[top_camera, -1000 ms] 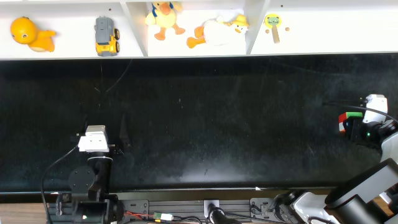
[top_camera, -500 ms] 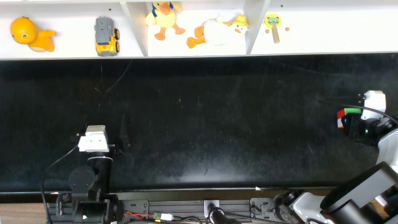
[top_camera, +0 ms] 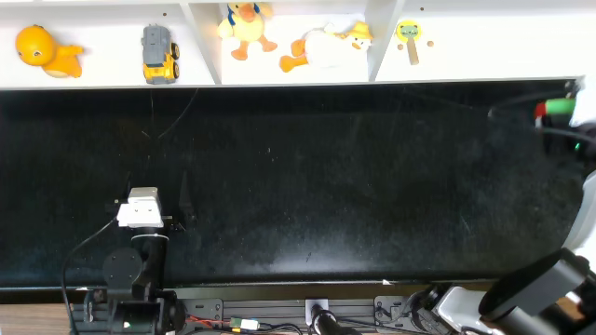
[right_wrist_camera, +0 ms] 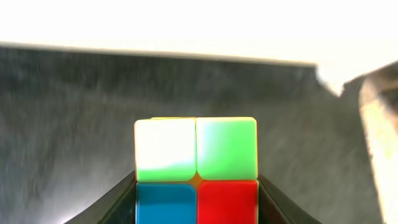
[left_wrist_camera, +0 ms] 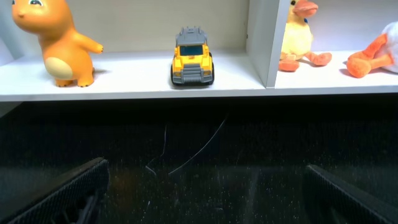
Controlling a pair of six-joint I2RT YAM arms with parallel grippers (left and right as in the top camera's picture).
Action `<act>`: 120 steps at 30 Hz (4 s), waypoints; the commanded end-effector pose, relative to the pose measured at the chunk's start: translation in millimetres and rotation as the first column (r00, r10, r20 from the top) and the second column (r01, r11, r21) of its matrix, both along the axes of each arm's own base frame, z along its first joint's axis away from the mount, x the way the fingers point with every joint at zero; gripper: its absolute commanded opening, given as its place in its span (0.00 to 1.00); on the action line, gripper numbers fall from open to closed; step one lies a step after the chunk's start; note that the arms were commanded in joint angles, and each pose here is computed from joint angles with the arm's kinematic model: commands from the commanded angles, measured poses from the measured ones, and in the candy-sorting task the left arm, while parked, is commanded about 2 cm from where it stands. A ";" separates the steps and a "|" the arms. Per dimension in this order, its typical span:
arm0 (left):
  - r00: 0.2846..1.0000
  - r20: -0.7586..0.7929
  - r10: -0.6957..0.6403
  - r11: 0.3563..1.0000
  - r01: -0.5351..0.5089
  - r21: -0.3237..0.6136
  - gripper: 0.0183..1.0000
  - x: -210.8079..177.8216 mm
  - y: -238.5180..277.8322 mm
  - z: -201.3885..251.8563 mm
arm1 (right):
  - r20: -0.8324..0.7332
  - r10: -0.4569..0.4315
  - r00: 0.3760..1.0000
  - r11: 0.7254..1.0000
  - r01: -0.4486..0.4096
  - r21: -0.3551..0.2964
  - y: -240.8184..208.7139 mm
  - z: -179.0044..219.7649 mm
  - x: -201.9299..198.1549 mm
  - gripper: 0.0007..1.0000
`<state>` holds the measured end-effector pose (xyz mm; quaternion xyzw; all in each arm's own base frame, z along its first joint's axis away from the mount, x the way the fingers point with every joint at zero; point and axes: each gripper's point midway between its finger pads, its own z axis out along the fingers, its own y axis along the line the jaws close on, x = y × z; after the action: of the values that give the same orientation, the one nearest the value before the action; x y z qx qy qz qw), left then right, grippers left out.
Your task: Store Toys
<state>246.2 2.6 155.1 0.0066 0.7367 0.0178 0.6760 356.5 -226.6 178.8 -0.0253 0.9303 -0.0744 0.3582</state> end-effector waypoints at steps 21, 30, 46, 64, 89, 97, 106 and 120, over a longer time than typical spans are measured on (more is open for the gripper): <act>1.000 0.006 -0.005 1.000 0.005 0.015 1.00 -0.4 -0.3 1.0 | 0.059 0.109 0.992 0.986 -0.116 0.120 41.8 8.2 146.2 0.47; 1.000 0.006 -0.005 1.000 0.005 0.015 1.00 -0.4 -0.3 1.0 | 0.019 0.111 0.994 0.981 -0.112 0.156 46.4 -17.9 151.8 0.50; 1.000 0.006 -0.005 1.000 0.005 0.015 1.00 -0.4 -0.3 1.0 | 0.011 0.053 0.999 0.994 -0.054 0.096 42.6 -12.9 126.5 1.00; 1.000 0.006 -0.005 1.000 0.005 0.015 1.00 -0.4 -0.3 1.0 | 0.248 -0.060 0.967 0.997 0.044 0.071 153.2 14.7 40.0 0.99; 1.000 0.006 -0.005 1.000 0.005 0.015 1.00 -0.4 -0.3 1.0 | 0.640 0.053 0.767 0.986 -0.143 0.089 232.4 -33.2 -99.1 0.99; 1.000 0.006 -0.005 1.000 0.005 0.015 1.00 -0.4 -0.3 1.0 | 0.669 0.055 0.741 0.985 -0.150 0.086 233.4 -27.7 -105.4 1.00; 1.000 0.006 -0.005 1.000 0.005 0.015 1.00 -0.4 -0.3 1.0 | 0.736 0.064 0.674 0.983 -0.171 0.071 236.9 -6.0 -110.0 1.00; 1.000 0.006 -0.005 1.000 0.005 0.015 1.00 -0.4 -0.3 1.0 | 0.734 0.064 0.676 0.983 -0.171 0.072 236.9 -6.8 -110.0 1.00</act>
<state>246.2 2.1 155.1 0.0078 0.7367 0.0168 0.6760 246.1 10.4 176.5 -0.0326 0.7087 0.0057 0.7048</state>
